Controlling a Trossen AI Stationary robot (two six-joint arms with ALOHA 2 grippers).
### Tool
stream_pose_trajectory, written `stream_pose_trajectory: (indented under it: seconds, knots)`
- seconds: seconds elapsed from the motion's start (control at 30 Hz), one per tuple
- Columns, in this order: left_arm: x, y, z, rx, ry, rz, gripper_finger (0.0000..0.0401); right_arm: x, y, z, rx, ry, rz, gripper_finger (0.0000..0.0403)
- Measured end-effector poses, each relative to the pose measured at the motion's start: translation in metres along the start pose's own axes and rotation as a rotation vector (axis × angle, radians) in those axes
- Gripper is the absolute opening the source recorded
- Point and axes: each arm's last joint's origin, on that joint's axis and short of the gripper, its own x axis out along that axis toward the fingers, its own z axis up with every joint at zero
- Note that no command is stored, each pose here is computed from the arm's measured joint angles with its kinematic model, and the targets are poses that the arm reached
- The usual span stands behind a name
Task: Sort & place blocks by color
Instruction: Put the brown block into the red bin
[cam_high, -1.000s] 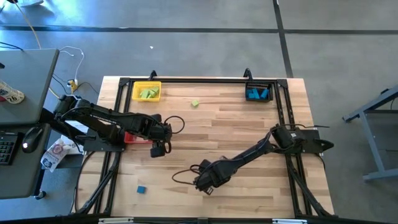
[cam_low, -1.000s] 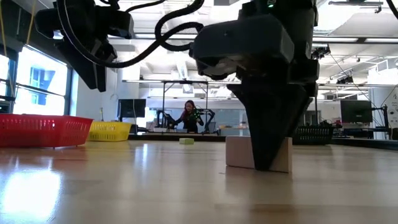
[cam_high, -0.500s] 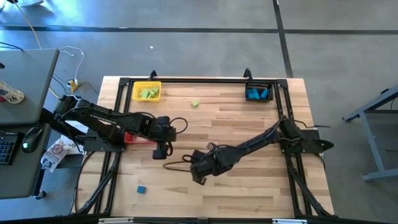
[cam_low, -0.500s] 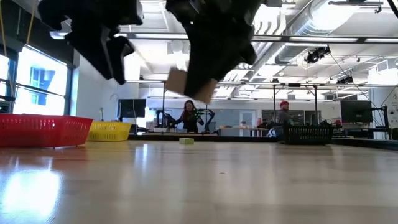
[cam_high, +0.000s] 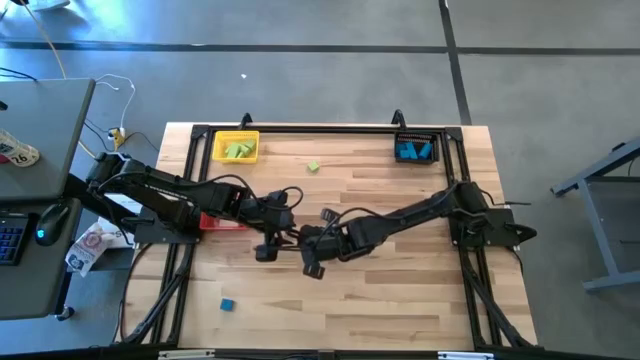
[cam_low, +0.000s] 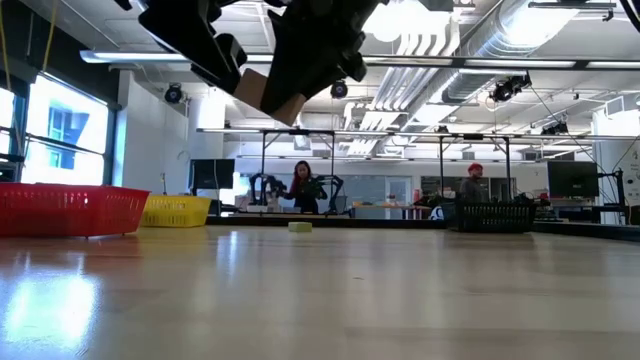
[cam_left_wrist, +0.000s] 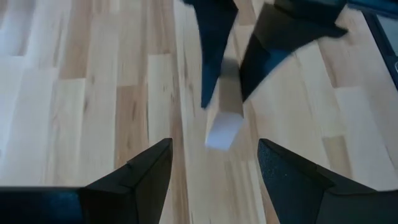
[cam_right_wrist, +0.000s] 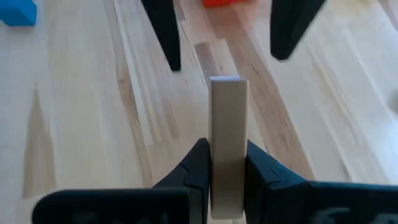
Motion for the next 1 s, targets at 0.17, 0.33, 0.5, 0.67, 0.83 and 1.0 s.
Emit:
stream_pose_trajectory:
  seconds: [0.17,0.33,0.5,0.67,0.83,1.0]
  knots:
    - [0.0,0.0,0.003,-0.001,-0.027,0.008,0.0223,0.002,-0.004,0.005,-0.02,-0.026,0.014,0.0035]
    - [0.0,0.0,0.002,-0.002,-0.026,0.008,0.0223,0.001,-0.006,0.015,-0.025,-0.101,0.036,0.0035]
    - [0.0,0.0,0.003,0.009,-0.031,0.006,0.0217,-0.001,-0.008,0.02,-0.033,-0.13,0.041,0.0035]
    - [0.0,0.0,0.003,0.01,-0.034,0.007,0.0172,0.001,-0.013,0.021,-0.02,-0.121,0.034,0.0035]
    - [0.0,0.0,0.003,0.021,-0.029,0.005,0.0098,0.002,-0.014,0.021,-0.008,-0.118,0.035,0.0036]
    - [0.0,0.0,0.002,0.065,-0.023,0.005,0.003,0.002,-0.015,0.021,-0.014,-0.107,0.055,0.0056]
